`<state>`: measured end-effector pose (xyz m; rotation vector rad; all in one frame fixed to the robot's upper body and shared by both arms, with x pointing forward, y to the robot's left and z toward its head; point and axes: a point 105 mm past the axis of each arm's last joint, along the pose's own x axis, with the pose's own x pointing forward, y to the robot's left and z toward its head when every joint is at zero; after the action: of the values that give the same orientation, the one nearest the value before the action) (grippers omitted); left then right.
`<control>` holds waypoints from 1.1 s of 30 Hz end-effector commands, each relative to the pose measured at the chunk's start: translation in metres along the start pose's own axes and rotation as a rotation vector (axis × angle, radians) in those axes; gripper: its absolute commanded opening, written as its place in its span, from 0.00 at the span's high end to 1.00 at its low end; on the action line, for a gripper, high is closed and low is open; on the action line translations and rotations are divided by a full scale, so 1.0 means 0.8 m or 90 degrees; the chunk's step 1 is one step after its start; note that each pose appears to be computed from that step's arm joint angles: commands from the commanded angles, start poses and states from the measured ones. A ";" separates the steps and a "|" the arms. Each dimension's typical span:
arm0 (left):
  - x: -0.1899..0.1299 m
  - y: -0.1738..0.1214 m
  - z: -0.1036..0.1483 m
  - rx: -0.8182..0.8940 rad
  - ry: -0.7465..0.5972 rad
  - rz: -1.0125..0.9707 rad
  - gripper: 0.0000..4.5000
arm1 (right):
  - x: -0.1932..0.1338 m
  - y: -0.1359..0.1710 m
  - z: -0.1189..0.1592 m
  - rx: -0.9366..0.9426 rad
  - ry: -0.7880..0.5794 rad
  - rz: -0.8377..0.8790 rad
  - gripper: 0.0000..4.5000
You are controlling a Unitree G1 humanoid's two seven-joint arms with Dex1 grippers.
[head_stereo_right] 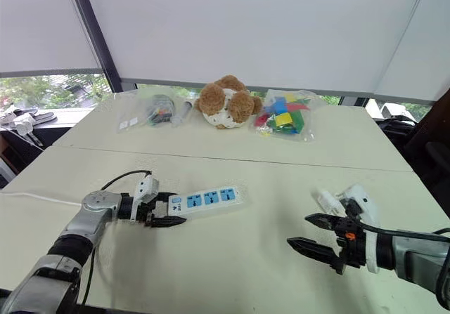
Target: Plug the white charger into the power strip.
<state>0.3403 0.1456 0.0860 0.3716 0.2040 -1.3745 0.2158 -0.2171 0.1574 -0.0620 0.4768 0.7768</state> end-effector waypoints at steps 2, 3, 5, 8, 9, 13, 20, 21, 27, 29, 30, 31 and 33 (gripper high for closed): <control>0.026 0.001 0.031 0.092 0.018 -0.108 0.32 | -0.031 -0.034 0.022 -0.021 -0.031 -0.125 0.00; 0.031 0.002 0.035 0.100 0.019 -0.122 0.32 | -0.035 -0.040 0.024 -0.017 -0.033 -0.148 0.00; 0.045 0.000 0.038 0.116 0.027 -0.152 0.32 | -0.044 -0.052 0.030 -0.011 -0.018 -0.194 0.00; 0.067 -0.009 0.030 0.128 0.056 -0.195 0.32 | -0.059 -0.070 0.054 -0.006 -0.024 -0.235 0.00; 0.069 -0.011 0.026 0.129 0.061 -0.200 0.32 | -0.060 -0.072 0.059 0.004 -0.031 -0.229 0.00; 0.070 -0.015 0.015 0.134 0.082 -0.211 0.32 | -0.049 -0.107 0.071 0.005 0.060 -0.256 0.00; 0.074 -0.025 0.010 0.131 0.059 -0.214 0.32 | -0.021 -0.169 0.087 0.028 0.203 -0.263 0.00; 0.074 -0.027 0.009 0.130 0.056 -0.214 0.32 | -0.016 -0.173 0.088 0.025 0.226 -0.250 0.00; 0.085 -0.039 0.006 0.117 0.024 -0.200 0.32 | 0.010 -0.190 0.088 0.050 0.323 -0.197 0.00; 0.087 -0.043 0.003 0.112 0.018 -0.196 0.32 | 0.014 -0.192 0.083 0.058 0.356 -0.179 0.00; 0.087 -0.045 0.002 0.109 0.016 -0.193 0.32 | 0.016 -0.193 0.080 0.064 0.369 -0.176 0.00; 0.087 -0.046 0.002 0.107 0.014 -0.190 0.32 | 0.016 -0.194 0.077 0.065 0.382 -0.172 0.00; 0.088 -0.047 0.002 0.102 0.009 -0.180 0.32 | 0.018 -0.195 0.072 0.071 0.403 -0.162 0.00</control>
<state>0.3312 0.0809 0.0815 0.5303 0.0747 -1.6171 0.3539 -0.3017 0.1728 -0.2461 1.0973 0.4733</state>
